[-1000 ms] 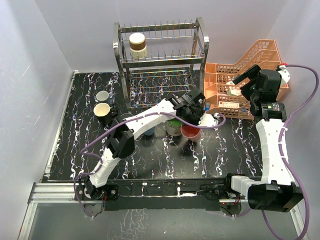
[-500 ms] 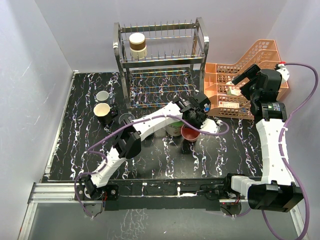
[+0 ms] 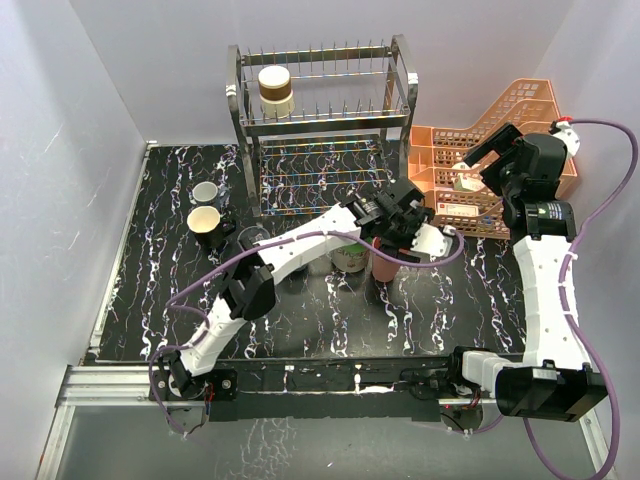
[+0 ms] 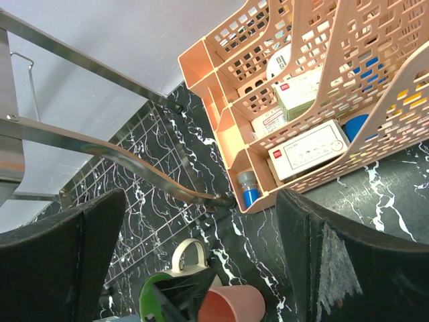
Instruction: Unload the cups from the dish rack
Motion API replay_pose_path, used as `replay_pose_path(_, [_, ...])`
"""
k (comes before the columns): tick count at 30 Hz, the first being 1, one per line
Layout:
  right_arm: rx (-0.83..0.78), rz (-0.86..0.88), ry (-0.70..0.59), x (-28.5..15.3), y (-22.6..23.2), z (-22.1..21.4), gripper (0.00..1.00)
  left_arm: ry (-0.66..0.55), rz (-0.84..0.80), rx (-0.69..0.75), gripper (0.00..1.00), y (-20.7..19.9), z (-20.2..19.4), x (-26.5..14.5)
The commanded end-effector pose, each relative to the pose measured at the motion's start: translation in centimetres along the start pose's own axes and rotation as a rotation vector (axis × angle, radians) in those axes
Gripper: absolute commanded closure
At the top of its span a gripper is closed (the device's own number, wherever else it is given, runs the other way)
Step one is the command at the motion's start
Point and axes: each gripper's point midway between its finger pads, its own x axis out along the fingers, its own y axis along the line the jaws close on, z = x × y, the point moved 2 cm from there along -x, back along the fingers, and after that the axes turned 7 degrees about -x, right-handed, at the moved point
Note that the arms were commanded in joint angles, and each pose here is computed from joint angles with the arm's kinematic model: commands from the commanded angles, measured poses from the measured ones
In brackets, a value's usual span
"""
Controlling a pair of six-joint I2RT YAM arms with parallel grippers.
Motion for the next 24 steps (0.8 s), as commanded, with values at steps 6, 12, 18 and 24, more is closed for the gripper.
replay_pose_path(6, [-0.045, 0.079, -0.121, -1.4, 2.1, 4.3, 0.02, -0.150, 0.202, -0.025, 0.21, 3.2, 5.4, -11.2])
replay_pose_path(12, [-0.081, 0.214, -0.168, -2.3, 5.4, 5.9, 0.02, -0.195, 0.258, -0.240, 0.17, 2.9, 3.0, -18.4])
replay_pose_path(18, [-0.192, 0.362, -0.211, -4.0, 15.3, 5.9, 0.02, -0.265, 0.357, -0.562, 0.12, 3.2, -4.3, -27.2])
replay_pose_path(24, [-0.291, 0.545, -0.227, -4.9, 26.0, 3.9, 0.02, -0.287, 0.461, -0.692, 0.11, 0.0, -8.3, -33.7])
